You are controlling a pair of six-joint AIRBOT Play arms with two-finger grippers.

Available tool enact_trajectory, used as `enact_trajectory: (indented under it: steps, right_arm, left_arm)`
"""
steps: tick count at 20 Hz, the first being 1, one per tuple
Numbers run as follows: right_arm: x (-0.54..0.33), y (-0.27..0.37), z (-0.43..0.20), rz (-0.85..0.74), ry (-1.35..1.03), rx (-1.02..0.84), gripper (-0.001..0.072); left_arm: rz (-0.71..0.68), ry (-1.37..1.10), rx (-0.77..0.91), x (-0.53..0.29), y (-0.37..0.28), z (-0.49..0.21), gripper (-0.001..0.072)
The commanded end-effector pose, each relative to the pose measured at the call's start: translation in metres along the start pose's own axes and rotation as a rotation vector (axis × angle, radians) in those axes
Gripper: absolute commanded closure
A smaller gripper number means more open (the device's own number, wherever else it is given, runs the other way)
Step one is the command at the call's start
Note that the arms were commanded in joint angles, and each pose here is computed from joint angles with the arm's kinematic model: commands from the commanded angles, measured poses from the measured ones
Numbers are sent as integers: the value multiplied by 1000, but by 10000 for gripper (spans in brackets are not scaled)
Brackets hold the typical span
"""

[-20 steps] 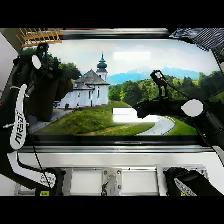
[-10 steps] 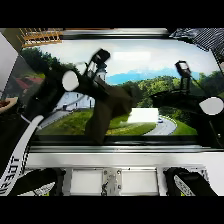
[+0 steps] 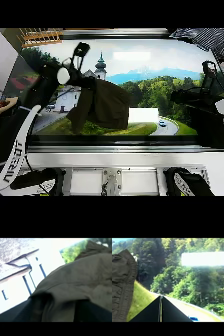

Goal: Fold the clothes and pants, and hang the long-sleeved shirts on hangers.

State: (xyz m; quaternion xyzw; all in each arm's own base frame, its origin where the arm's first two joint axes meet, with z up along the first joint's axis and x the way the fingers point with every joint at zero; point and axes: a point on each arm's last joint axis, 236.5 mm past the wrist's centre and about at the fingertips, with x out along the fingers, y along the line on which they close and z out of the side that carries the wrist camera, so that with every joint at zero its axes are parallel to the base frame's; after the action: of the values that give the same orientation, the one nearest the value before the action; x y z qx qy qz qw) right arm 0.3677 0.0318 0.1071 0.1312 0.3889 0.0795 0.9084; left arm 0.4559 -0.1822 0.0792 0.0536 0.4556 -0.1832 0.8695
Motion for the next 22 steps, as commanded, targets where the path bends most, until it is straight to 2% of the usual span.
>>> enact_trajectory:
  steps: [1,5,12,15,17,22]
  right_arm:
    - [4,-6,-4,-12,21,14,692]
    - [11,-7,-31,-8,137,13,692]
    - [50,27,-75,56,321,-84,692]
    - [72,49,-103,94,419,-133,692]
    - [86,58,-119,107,467,-152,692]
    - [106,59,-137,83,524,-70,692]
  left_arm:
    - [-69,93,-294,6,50,-12,104]
    - [-25,168,-425,-22,94,-76,103]
    - [51,263,-583,-22,115,-217,84]
    - [81,275,-660,3,128,-249,84]
    - [55,347,-646,22,123,-267,84]
    - [-21,387,-686,52,109,-277,87]
